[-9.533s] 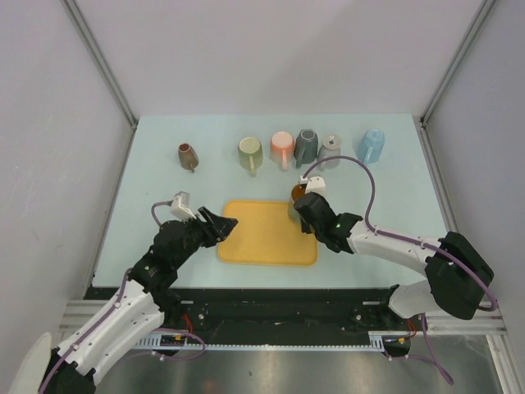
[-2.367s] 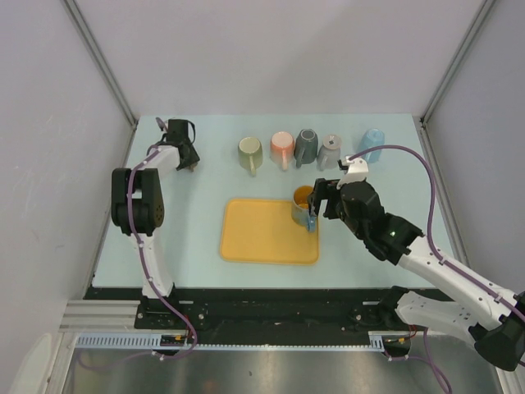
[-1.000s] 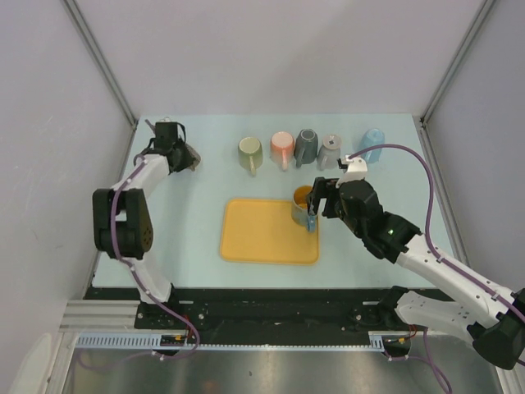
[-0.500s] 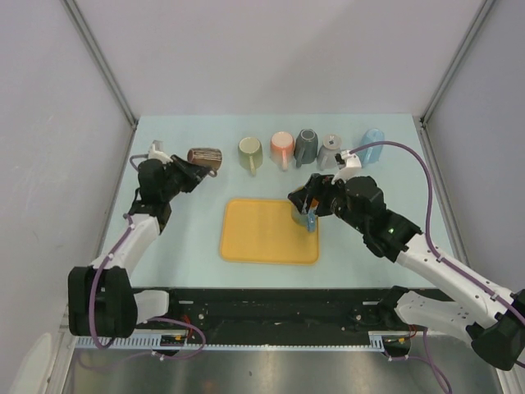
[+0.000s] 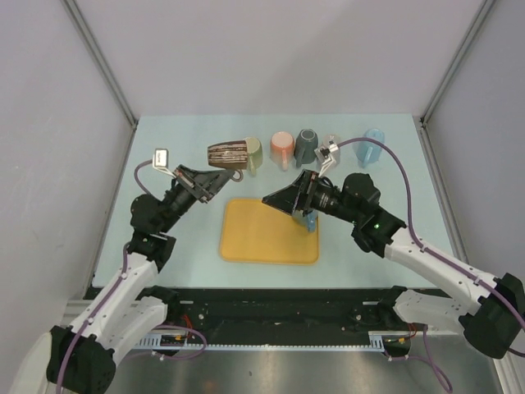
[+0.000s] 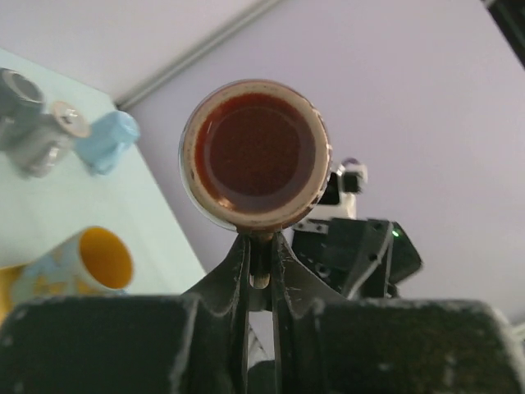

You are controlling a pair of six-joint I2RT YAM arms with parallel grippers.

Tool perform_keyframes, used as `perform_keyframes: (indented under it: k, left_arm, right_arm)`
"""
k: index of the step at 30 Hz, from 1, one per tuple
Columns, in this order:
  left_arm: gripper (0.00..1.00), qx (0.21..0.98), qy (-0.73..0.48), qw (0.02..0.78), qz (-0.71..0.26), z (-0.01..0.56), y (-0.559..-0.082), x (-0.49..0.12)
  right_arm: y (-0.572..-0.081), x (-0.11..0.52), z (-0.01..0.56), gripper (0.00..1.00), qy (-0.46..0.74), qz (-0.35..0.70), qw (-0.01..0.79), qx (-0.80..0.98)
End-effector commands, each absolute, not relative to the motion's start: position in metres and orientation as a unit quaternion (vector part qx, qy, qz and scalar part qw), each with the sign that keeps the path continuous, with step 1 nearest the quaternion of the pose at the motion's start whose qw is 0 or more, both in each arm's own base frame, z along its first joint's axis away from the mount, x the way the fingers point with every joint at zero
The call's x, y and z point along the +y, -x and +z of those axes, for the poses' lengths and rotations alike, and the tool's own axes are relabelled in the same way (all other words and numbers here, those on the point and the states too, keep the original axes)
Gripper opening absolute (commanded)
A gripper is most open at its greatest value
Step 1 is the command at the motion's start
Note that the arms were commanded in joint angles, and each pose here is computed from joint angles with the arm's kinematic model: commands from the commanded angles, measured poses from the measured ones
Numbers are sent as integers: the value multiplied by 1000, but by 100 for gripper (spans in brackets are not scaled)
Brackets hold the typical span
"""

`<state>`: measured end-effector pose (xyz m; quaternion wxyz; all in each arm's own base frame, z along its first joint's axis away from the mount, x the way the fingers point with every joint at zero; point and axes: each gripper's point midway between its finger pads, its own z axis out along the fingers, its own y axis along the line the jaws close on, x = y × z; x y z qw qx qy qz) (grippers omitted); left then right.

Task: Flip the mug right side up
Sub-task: Turn over the cup at the center of the board.

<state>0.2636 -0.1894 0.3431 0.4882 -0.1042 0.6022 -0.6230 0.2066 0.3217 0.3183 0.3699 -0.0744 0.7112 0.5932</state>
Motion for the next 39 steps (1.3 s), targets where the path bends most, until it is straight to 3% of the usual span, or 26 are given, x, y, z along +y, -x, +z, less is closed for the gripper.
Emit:
perform_keyframes:
  k: [1, 11, 27, 39]
  left_arm:
    - [0, 535, 73, 504, -674, 388, -231, -197]
    - [0, 530, 57, 476, -700, 388, -205, -219]
    - [0, 542, 43, 454, -706, 377, -195, -234]
    - [0, 551, 31, 440, -708, 370, -189, -243]
  right_arm:
    - [-184, 334, 373, 82, 103, 687, 359, 623]
    - [-191, 353, 383, 76, 106, 703, 364, 602]
    - [-198, 359, 390, 49, 123, 691, 384, 601]
    - [-192, 360, 389, 38, 159, 692, 360, 605]
